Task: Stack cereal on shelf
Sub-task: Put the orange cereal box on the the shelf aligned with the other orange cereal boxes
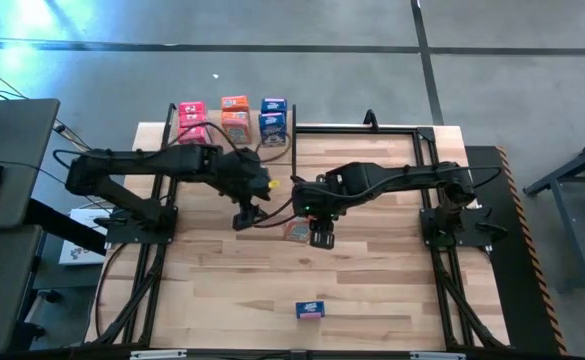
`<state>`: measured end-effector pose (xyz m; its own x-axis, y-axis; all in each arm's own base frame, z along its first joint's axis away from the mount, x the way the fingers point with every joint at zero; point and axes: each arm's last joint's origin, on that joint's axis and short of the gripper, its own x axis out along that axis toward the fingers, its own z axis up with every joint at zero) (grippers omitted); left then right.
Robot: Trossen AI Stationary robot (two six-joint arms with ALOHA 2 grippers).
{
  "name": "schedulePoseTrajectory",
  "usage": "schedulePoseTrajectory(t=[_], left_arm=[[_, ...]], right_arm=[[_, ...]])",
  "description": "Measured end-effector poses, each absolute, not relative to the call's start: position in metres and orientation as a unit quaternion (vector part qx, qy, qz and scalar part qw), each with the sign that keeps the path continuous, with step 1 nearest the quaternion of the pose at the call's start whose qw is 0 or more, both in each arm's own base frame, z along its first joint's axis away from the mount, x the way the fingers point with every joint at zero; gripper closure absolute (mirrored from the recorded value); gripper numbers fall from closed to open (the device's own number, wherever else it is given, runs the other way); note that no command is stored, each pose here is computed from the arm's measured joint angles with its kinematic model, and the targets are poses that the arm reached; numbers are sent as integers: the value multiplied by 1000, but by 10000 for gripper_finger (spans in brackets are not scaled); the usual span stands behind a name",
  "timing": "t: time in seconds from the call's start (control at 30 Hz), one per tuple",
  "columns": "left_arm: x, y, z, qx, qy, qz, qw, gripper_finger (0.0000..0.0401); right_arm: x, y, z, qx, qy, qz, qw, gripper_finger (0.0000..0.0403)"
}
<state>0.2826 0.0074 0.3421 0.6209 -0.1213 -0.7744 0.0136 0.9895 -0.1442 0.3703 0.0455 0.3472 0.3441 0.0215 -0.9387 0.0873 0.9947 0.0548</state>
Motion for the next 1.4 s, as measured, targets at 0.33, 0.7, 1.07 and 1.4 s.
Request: schedulePoseTrajectory(t=[0.33, 0.7, 1.07, 1.4], left_arm=[[304, -6, 329, -24, 425, -72, 902, 178], [314, -10, 333, -14, 381, -67, 922, 178], [315, -10, 334, -18, 377, -64, 924, 178], [315, -10, 335, -21, 371, -62, 926, 178]], right_arm=[[370, 45, 347, 47, 573, -20, 818, 260], [370, 46, 347, 49, 574, -17, 817, 260], [373, 46, 348, 44, 562, -11, 826, 260], [375, 46, 349, 26, 551, -19, 834, 260]])
